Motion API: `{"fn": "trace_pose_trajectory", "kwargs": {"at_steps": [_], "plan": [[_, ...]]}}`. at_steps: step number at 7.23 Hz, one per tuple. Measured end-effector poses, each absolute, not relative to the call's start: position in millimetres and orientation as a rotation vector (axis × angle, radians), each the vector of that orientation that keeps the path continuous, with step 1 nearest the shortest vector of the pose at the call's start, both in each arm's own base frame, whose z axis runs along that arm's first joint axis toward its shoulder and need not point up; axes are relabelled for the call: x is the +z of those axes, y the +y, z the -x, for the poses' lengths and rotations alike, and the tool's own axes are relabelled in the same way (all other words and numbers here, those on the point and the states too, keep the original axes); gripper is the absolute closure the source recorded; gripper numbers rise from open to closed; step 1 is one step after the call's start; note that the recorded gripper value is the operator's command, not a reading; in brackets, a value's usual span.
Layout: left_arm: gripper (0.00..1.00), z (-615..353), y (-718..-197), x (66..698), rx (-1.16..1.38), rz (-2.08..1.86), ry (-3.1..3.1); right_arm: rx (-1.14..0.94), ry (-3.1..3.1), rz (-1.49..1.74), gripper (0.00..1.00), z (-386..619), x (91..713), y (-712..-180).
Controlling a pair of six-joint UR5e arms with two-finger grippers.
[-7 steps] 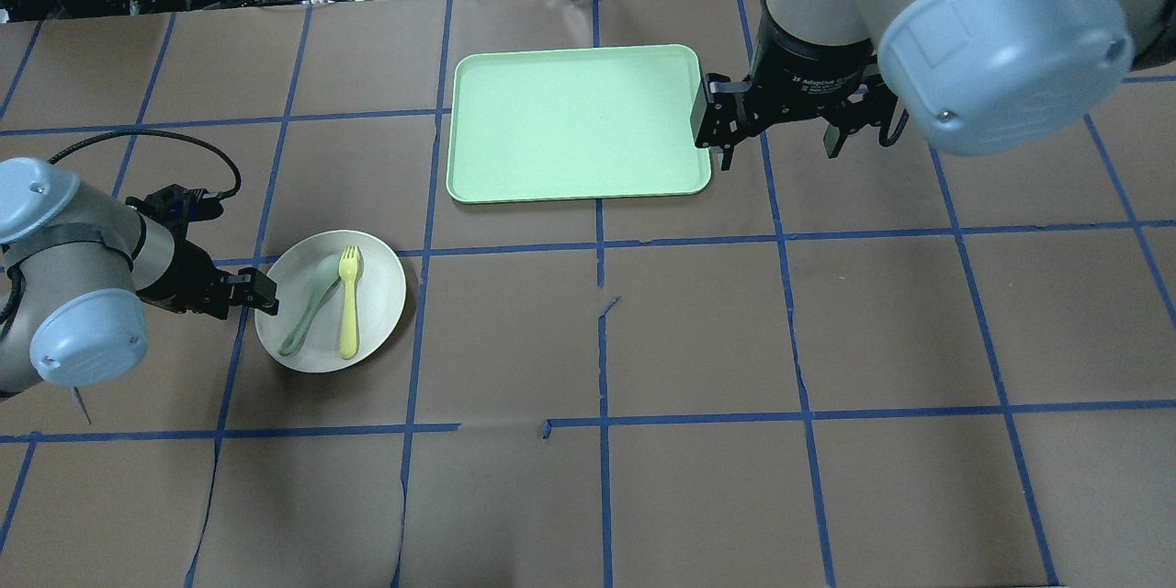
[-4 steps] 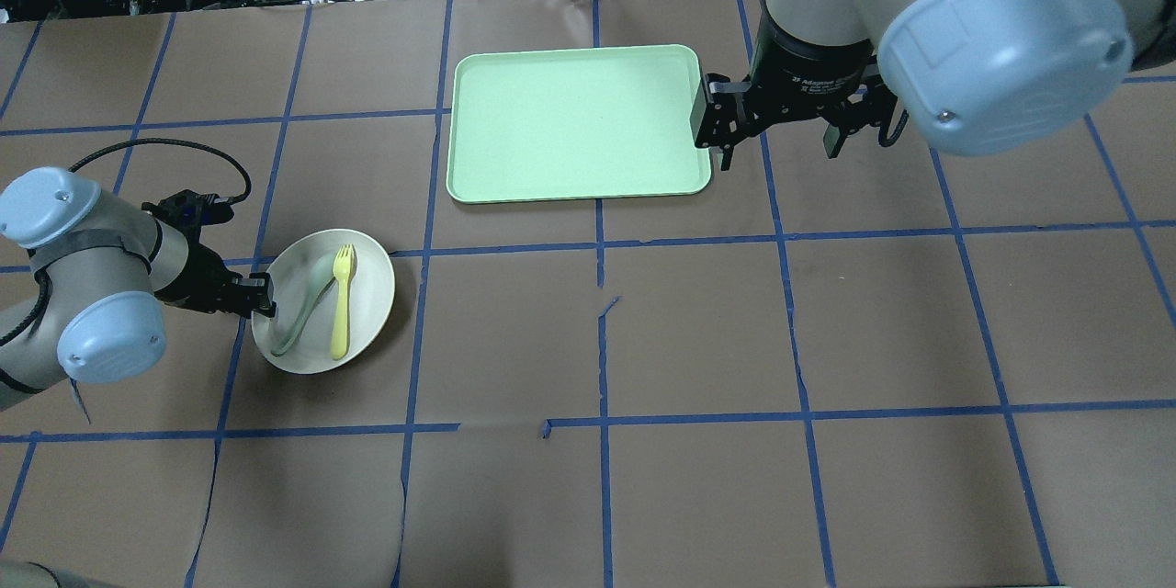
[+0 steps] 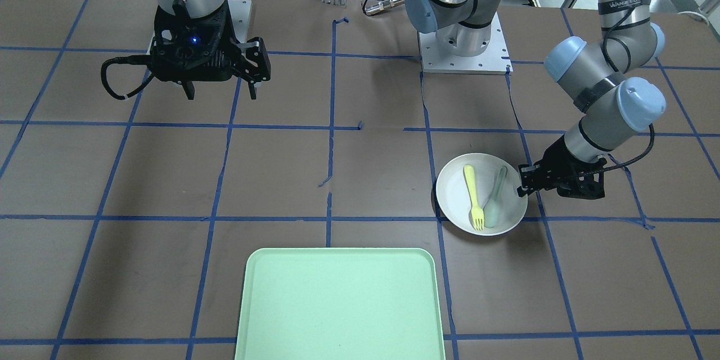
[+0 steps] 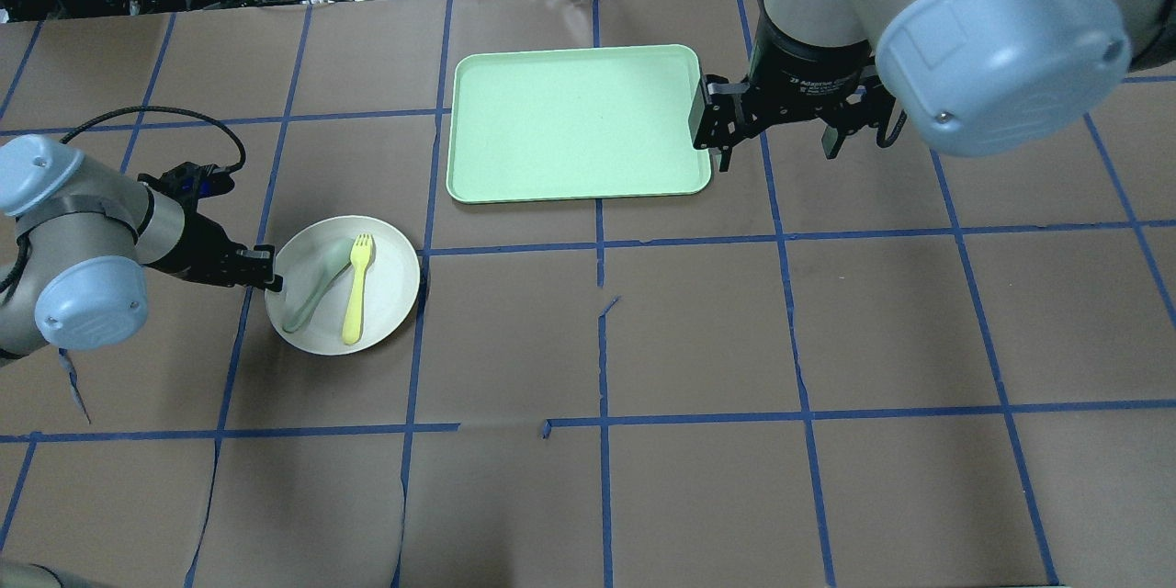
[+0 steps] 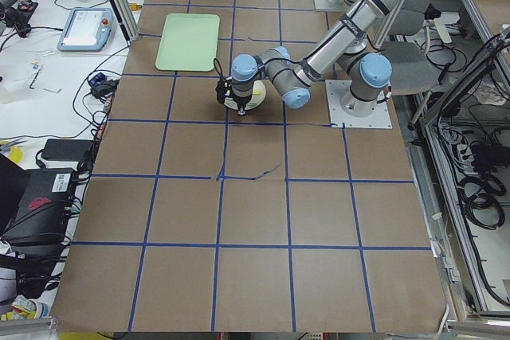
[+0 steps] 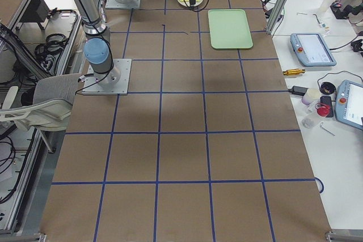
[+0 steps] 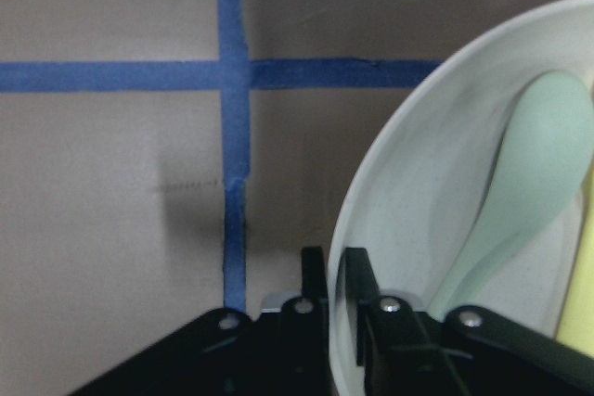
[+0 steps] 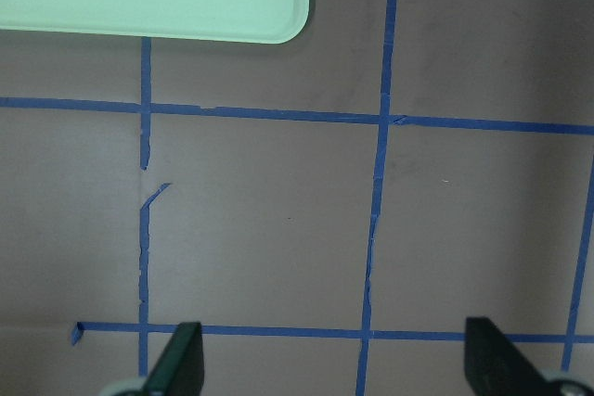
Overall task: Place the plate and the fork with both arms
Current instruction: 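Carry the plate with the left gripper onto the green tray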
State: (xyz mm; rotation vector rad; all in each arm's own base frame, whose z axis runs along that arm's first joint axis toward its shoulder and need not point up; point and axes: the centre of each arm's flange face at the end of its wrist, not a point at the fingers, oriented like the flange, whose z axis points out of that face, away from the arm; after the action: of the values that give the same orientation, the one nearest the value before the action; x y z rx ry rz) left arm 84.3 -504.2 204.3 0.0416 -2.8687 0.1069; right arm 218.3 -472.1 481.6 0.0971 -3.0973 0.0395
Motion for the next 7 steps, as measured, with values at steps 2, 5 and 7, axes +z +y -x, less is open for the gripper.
{"fn": "trace_pose_trajectory", "kwargs": {"at_steps": [2,5,7], "plan": [[1.00,-57,-550,230,0.170,-0.065,-2.705,0.040,-3.097,-0.097,0.00,-218,481,-472],[1.00,67,-648,246,0.137,-0.037,-2.694,0.037,-3.098,-0.100,0.00,-219,480,-473],[1.00,137,-687,221,0.076,-0.067,-2.751,0.035,-3.096,-0.103,0.00,-221,479,-474]]}}
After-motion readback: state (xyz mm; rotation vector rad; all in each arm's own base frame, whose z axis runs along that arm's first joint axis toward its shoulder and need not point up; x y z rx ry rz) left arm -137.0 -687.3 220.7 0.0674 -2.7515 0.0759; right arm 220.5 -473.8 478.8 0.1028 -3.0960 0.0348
